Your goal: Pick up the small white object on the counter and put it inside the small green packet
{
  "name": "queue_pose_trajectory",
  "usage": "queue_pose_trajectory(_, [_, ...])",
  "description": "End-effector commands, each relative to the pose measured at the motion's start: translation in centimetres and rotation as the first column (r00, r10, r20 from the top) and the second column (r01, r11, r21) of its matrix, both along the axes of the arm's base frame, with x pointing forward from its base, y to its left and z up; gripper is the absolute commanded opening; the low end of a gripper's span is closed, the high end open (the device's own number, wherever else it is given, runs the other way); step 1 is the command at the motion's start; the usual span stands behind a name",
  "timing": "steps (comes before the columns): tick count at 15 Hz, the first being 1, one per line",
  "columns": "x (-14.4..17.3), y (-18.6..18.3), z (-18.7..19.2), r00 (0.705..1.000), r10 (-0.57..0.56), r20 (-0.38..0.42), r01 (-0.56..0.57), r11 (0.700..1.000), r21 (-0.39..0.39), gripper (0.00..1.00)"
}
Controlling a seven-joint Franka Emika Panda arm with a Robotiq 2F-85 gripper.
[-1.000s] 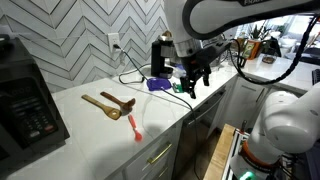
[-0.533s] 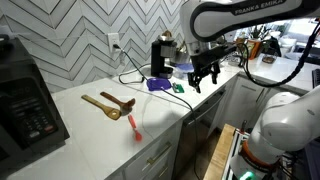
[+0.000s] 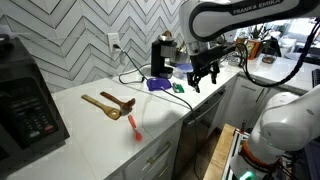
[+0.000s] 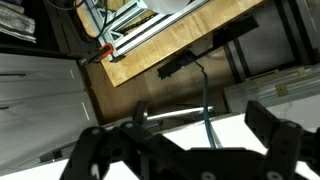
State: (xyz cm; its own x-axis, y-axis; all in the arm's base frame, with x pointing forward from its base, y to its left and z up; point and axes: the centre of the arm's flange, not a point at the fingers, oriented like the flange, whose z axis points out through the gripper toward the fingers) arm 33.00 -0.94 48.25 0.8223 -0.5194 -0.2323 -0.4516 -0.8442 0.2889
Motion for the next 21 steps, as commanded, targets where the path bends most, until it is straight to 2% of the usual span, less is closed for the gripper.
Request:
queue_pose_trajectory(1, [2.4,-4.1,-1.7,0.997,-0.075,0.018,0.075,0.997,-0.009,1.00])
queue_pose_trajectory(5, [5.3,-8.7,-4.0,0.988,-0.073,0.138,0.084,0.993,-0.077,1.00])
queue_pose_trajectory(8, [6.5,-12.2,-5.8,0.969,-0.117,0.218,0.132,0.990,-0.056,1.00])
queue_pose_trajectory(12, [6.3,-17.0,-7.8,0.923,-0.221,0.315,0.239,0.971,-0.020,1.00])
queue_pose_trajectory(15, [5.3,-20.2,-8.9,0.870,-0.312,0.382,0.326,0.945,0.029,1.00])
queue_pose_trajectory(16, [6.0,-18.9,-7.6,0.901,-0.257,0.350,0.275,0.961,-0.002,1.00])
queue_pose_trajectory(18, [5.5,-20.2,-8.1,0.885,-0.288,0.366,0.306,0.952,0.009,1.00])
queue_pose_trajectory(21, [5.5,-20.3,-8.2,0.883,-0.294,0.366,0.311,0.950,0.013,1.00])
